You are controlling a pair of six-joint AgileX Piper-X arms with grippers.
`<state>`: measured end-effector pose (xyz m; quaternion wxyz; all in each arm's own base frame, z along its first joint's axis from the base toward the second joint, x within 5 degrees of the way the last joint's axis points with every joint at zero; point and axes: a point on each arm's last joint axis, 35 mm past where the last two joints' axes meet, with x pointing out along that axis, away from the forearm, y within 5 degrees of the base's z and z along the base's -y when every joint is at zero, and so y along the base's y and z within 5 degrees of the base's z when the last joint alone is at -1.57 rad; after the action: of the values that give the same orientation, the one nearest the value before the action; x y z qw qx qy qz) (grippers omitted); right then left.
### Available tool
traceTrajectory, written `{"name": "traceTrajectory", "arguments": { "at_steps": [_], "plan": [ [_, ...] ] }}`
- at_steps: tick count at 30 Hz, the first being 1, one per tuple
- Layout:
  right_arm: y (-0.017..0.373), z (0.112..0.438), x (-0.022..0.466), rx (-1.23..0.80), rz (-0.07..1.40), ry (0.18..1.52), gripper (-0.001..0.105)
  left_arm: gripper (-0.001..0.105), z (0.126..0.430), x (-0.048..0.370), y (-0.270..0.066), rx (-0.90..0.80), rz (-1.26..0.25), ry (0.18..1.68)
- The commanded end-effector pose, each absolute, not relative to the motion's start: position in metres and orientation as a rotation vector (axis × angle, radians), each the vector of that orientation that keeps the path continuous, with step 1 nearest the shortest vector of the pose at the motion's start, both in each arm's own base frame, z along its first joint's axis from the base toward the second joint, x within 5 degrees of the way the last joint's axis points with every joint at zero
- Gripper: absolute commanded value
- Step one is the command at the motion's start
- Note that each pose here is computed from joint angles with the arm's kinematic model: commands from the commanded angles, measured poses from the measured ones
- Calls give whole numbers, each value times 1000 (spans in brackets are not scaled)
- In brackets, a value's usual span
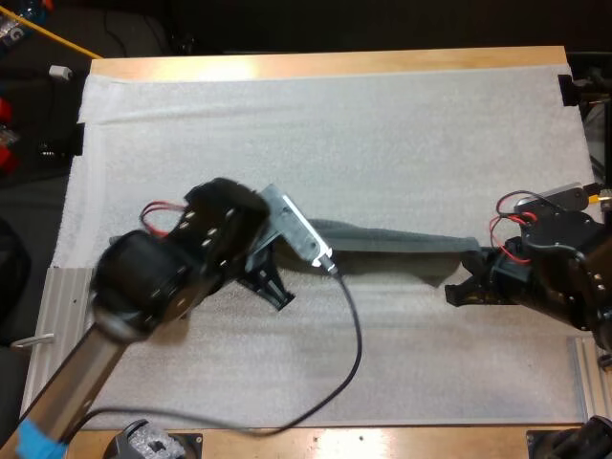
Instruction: Pick towel from pile, fold and stack
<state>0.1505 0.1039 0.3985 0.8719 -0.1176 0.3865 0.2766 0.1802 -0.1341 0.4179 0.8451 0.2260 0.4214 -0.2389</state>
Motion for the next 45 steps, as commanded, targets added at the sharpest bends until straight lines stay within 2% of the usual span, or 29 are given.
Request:
{"name": "traceTrajectory", "arguments": {
  "at_steps": [1,7,14,17,19,24,28,30,36,40,45],
  "plan": [
    [100,403,146,-257,568,820,0,0,421,173,-128,515,-468,906],
    [102,418,130,-237,711,862,0,0,428,141,-128,514,-510,970],
    [110,412,103,-344,821,996,0,0,425,123,-142,489,-573,1012],
    [113,407,99,-374,847,1021,0,0,412,122,-145,473,-638,1084],
    [116,398,100,-385,845,1031,0,0,396,124,-147,500,-619,1117],
    [136,347,122,-427,784,1076,0,0,346,149,-147,440,-578,1165],
    [152,317,148,-409,691,1081,0,0,323,178,-139,352,-564,1199],
    [158,306,170,-343,634,1086,0,0,314,199,-135,294,-572,1204],
    [160,278,217,-131,582,1159,0,0,281,253,-123,42,-629,1258],
    [154,262,243,-10,495,1178,0,0,258,279,-113,-42,-617,1278],
    [150,247,265,126,460,1190,0,0,236,304,-100,-147,-597,1281]
  ]
}}
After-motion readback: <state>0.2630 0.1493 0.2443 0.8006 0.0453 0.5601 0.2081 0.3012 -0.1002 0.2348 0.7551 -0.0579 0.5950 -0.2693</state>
